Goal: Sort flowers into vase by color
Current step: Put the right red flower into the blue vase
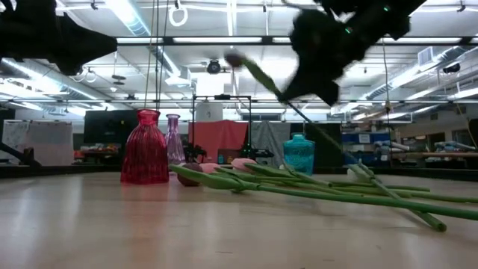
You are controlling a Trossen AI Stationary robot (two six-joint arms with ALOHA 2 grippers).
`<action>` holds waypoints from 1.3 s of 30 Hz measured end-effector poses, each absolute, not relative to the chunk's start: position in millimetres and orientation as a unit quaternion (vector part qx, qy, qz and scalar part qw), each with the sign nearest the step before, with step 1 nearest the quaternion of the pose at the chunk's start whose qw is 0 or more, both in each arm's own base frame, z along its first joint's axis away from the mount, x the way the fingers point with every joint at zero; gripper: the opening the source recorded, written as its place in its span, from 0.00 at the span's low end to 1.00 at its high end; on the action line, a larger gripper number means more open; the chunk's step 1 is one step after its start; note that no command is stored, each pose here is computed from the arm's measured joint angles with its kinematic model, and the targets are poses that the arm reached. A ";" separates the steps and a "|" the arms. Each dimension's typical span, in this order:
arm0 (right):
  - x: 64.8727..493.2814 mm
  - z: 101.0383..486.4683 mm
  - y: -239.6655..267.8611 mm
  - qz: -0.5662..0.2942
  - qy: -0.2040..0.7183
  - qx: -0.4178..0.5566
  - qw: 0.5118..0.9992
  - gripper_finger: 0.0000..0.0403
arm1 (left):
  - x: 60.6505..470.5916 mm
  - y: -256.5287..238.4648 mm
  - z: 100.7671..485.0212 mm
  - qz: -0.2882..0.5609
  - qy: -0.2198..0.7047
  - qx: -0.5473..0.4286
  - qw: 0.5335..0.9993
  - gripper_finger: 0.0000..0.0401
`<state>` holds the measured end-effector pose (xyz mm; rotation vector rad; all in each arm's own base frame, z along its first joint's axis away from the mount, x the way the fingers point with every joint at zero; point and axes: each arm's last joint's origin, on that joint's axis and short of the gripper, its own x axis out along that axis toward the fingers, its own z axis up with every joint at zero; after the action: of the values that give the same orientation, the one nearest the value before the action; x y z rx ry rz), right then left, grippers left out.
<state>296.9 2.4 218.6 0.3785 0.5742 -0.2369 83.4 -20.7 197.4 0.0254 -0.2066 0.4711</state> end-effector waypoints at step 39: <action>316.1 322.1 -124.6 -0.350 0.188 -0.029 0.917 0.03 | 85.1 -21.3 191.1 0.237 -0.075 0.025 0.968 0.31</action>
<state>316.1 -124.6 322.1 -0.0590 0.3872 -0.7190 85.1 -21.3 191.1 0.0497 -0.1516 0.4801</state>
